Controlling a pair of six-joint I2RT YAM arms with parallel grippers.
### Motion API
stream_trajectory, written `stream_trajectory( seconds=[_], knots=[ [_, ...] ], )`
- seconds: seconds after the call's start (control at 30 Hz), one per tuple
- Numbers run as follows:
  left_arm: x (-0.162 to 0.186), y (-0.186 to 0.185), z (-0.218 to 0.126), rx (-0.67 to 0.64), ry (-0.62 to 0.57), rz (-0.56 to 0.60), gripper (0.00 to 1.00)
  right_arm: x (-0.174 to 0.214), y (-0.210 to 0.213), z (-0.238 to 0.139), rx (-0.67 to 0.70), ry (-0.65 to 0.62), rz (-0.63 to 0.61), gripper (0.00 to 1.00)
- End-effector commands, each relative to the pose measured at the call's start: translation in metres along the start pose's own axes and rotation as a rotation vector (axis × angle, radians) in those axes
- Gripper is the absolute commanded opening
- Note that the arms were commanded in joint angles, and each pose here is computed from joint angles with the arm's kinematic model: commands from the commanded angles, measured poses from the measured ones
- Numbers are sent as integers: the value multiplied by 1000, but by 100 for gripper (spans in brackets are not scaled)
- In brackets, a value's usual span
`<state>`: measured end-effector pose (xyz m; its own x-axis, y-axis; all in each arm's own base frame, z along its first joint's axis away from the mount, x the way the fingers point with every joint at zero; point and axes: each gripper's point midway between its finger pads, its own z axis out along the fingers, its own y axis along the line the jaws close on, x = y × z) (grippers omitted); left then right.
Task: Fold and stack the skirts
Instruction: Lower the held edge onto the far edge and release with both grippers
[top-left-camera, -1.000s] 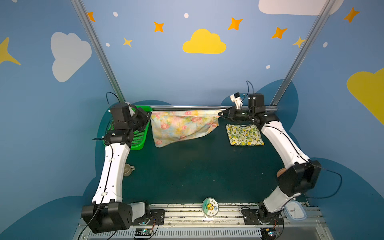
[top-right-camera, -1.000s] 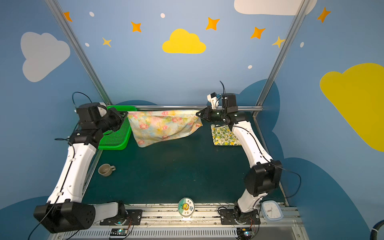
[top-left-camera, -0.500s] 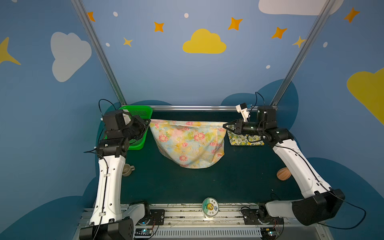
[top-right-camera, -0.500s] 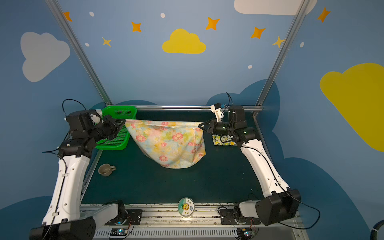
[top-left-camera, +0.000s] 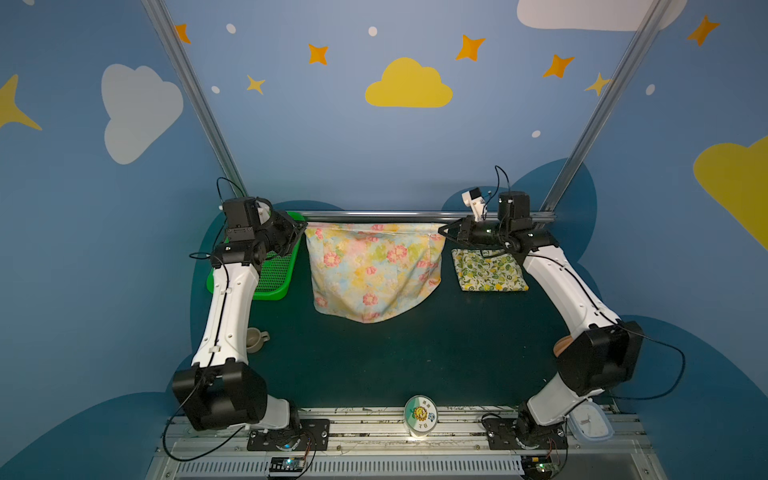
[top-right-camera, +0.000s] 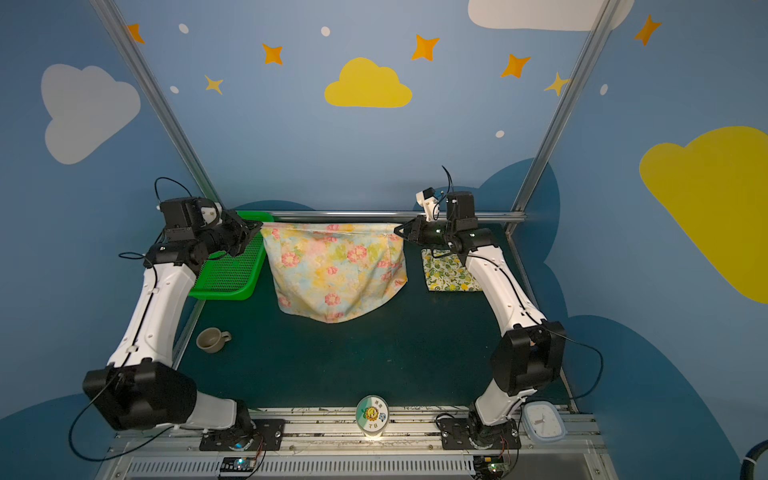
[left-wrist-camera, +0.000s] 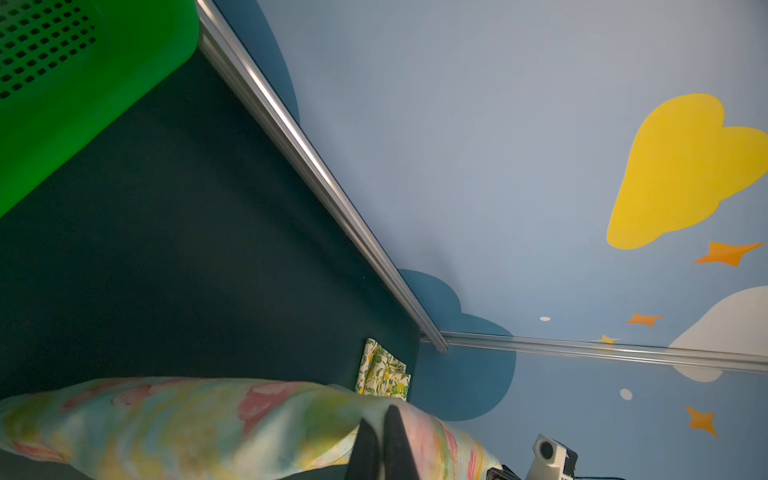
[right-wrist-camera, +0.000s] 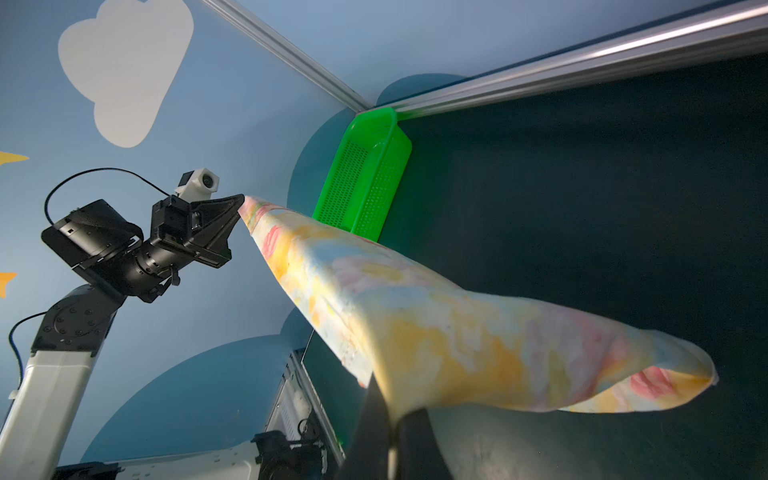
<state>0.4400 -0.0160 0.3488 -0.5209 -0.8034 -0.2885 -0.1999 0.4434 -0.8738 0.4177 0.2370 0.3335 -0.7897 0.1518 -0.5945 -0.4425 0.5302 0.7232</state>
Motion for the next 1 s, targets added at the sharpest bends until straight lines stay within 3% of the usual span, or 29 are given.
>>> stream_trajectory(
  seconds=[0.0,0.3,0.43,0.57,0.73,0.97],
  knots=[
    [-31,-44,-34,84,-167,100,4,-36,18,-33,54,-142,-108,0],
    [32,-13,-80,21,-118,91,4,45,48,-53,76,-26,-138,0],
    [55,-3,-101,7,-109,64,4,77,62,-61,46,17,-77,0],
    [54,-2,-109,-30,-125,74,4,82,57,-65,67,26,21,0],
    [34,17,-63,-67,-83,36,4,71,12,-41,116,24,160,0],
    [14,95,55,-157,52,-80,4,61,-81,51,96,104,331,0]
  ],
)
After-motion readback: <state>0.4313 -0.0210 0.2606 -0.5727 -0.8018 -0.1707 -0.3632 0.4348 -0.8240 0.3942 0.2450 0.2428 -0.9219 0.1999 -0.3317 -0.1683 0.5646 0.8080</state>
